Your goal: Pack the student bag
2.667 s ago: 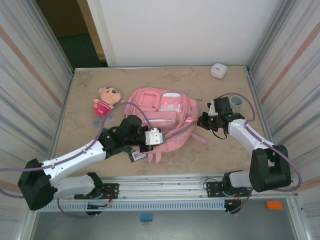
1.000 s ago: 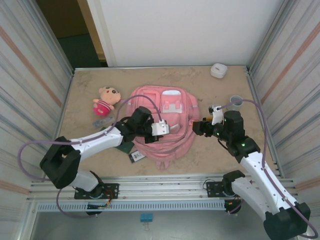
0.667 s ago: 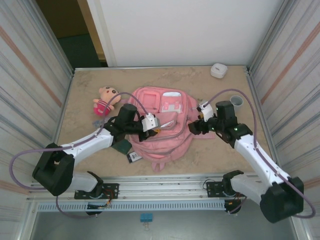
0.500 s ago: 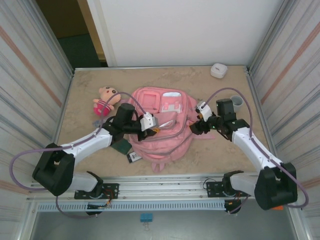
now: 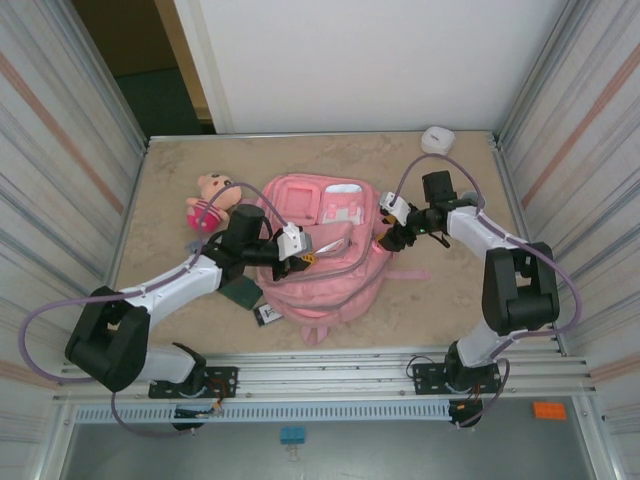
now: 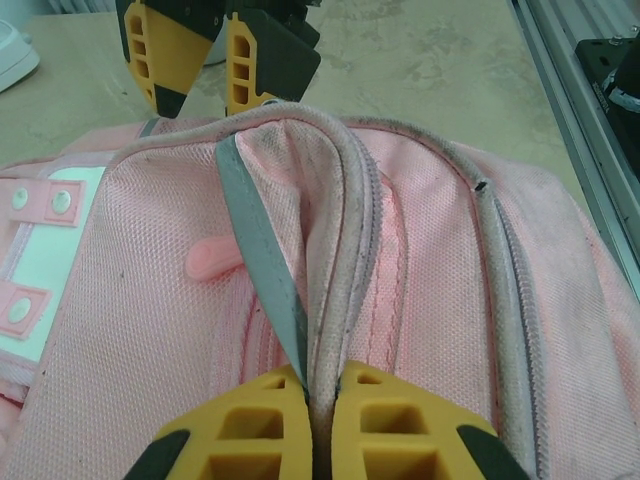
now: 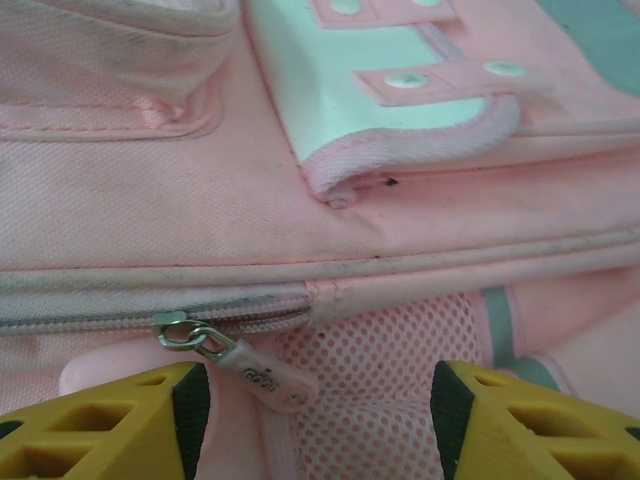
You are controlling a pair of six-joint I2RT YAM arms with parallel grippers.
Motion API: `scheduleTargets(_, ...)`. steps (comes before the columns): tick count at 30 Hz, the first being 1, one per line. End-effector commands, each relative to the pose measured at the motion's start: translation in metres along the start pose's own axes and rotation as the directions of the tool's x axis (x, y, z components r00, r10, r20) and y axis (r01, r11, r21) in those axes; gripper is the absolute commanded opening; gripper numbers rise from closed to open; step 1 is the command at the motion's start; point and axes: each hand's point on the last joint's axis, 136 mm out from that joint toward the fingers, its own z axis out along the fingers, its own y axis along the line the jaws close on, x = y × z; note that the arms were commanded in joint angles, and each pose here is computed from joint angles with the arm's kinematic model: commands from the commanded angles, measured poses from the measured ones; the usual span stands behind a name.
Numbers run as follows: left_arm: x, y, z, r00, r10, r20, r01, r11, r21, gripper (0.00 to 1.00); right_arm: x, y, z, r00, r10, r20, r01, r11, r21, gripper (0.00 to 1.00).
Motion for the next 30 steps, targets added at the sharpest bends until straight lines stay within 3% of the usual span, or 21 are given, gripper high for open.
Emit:
scheduleTargets(1, -0.034, 0.002, -0.011, 0.989, 0.103, 0.111, -0.103, 0.995, -0.006, 0.00, 0.001, 0.020, 0.001, 0.999, -0.044, 0.011, 0.045, 0.989, -0.142, 0.60)
scheduleTargets(4, -0.034, 0.004, -0.011, 0.989, 0.102, 0.109, -0.102, 0.995, -0.011, 0.00, 0.003, 0.031, 0.004, 1.000, -0.027, -0.001, 0.026, 0.975, -0.222, 0.57)
scheduleTargets(9, -0.033, 0.004, -0.010, 0.989, 0.097, 0.110, -0.097, 0.995, -0.009, 0.00, -0.002, 0.029, 0.011, 1.000, -0.030, 0.009, 0.031, 0.973, -0.229, 0.46)
scheduleTargets(15, -0.030, 0.011, -0.010, 0.992, 0.088, 0.088, -0.085, 0.995, -0.046, 0.00, -0.012, 0.029, 0.002, 1.000, -0.010, 0.025, 0.015, 0.974, -0.225, 0.18)
scheduleTargets(20, -0.025, 0.020, -0.011, 0.994, 0.090, 0.056, -0.084, 0.991, -0.101, 0.00, -0.020, 0.039, -0.013, 1.000, 0.002, 0.030, 0.005, 0.975, -0.223, 0.01)
scheduleTargets(30, -0.014, 0.045, -0.012, 0.998, 0.058, -0.038, -0.066, 0.965, -0.253, 0.00, -0.037, 0.051, -0.039, 0.998, 0.068, 0.012, -0.065, 0.985, -0.161, 0.00)
